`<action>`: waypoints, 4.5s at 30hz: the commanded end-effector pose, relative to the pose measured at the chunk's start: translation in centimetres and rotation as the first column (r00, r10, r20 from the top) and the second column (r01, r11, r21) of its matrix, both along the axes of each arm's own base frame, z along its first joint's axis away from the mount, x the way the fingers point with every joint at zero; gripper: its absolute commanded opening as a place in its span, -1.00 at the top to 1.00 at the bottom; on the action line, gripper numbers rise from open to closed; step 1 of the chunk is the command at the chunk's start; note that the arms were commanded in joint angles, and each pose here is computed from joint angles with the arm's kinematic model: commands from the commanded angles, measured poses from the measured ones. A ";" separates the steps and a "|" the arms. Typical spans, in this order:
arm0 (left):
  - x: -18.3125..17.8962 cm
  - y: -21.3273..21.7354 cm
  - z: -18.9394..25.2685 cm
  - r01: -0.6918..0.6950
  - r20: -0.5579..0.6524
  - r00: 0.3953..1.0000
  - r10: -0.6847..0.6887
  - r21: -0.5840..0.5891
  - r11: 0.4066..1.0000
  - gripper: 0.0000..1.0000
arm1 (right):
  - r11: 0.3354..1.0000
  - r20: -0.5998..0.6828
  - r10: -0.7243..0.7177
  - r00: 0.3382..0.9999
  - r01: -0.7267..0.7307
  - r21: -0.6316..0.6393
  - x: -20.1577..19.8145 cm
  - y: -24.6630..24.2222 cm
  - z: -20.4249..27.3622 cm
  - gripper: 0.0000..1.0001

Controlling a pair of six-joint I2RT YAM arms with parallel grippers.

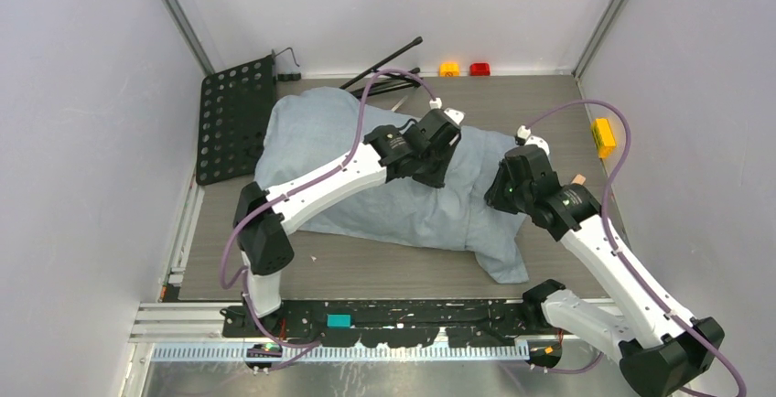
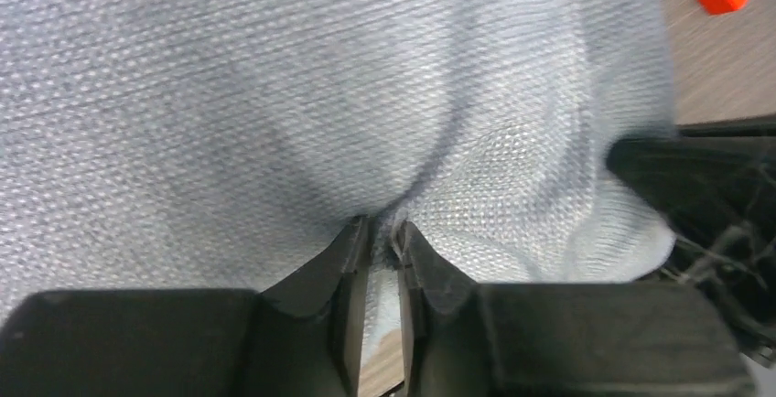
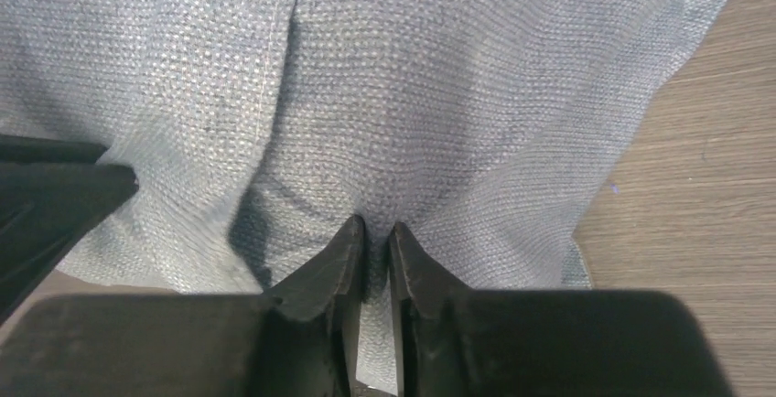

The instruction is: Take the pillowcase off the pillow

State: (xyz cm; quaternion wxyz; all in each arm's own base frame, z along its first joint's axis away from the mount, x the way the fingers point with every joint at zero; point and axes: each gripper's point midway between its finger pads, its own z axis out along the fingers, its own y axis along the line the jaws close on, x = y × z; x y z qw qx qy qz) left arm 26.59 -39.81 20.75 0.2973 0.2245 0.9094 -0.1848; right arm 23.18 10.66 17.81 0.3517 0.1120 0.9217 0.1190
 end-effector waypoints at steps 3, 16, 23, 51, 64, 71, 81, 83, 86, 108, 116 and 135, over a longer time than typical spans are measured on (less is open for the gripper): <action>2.2 3.0 1.3 -0.061 0.059 0.996 0.061 -0.017 0.998 1.00 | 0.995 0.048 -0.082 0.995 0.085 -0.051 0.1 -1.9 0.4 0.82; 4.0 13.3 0.3 -0.183 0.060 0.982 0.179 0.056 0.982 1.00 | 0.931 0.089 -0.329 0.940 0.339 -0.134 -1.2 -7.2 0.2 0.74; 2.9 11.1 -0.5 -0.081 0.004 0.997 0.081 -0.022 0.996 1.00 | 0.999 0.048 -0.044 0.998 0.044 -0.003 -1.1 -2.0 3.9 -0.53; 3.7 15.6 -1.1 -0.152 0.026 0.988 0.151 0.069 0.986 1.00 | 0.866 -0.129 -0.499 0.857 0.498 -0.046 -4.2 -7.5 -4.8 0.09; 1.1 14.4 3.6 -0.058 -0.016 0.998 0.058 -0.015 0.998 0.63 | 0.954 -0.073 -0.188 0.979 0.200 0.224 -2.2 -1.2 -2.4 1.00; -0.8 10.8 6.5 -0.001 0.109 0.994 -0.001 0.017 1.000 0.13 | 0.893 -0.014 -0.019 1.000 0.024 0.449 -1.0 3.8 -1.8 1.00; -2.5 5.4 6.5 0.066 0.137 0.988 -0.072 0.043 0.997 -0.56 | 0.912 -0.013 0.024 1.000 -0.017 0.409 0.3 4.2 -1.5 1.00; -2.2 4.1 6.5 0.068 0.161 0.984 -0.081 0.082 0.994 -0.61 | 0.920 -0.001 0.002 1.000 -0.001 0.393 0.1 3.6 -1.4 1.00; -1.4 2.4 6.0 0.059 0.177 0.981 -0.077 0.102 0.993 -0.71 | 0.926 0.009 -0.030 1.000 0.024 0.377 -0.3 2.8 -1.3 0.99; 5.2 6.7 -3.9 -0.239 0.106 0.969 0.224 0.152 0.959 1.00 | 0.891 -0.034 -0.400 0.916 0.398 0.217 -4.2 -4.8 -5.1 0.99; 8.4 12.4 1.3 -0.326 0.158 0.937 0.313 0.067 0.943 1.00 | 0.915 -0.092 -0.327 0.941 0.339 0.217 -5.1 -3.7 -6.2 0.99; 9.5 15.4 7.4 -0.359 -0.003 0.925 0.381 -0.342 0.868 1.00 | 0.851 -0.227 -0.452 0.863 0.493 0.179 -5.1 -4.0 -9.9 0.99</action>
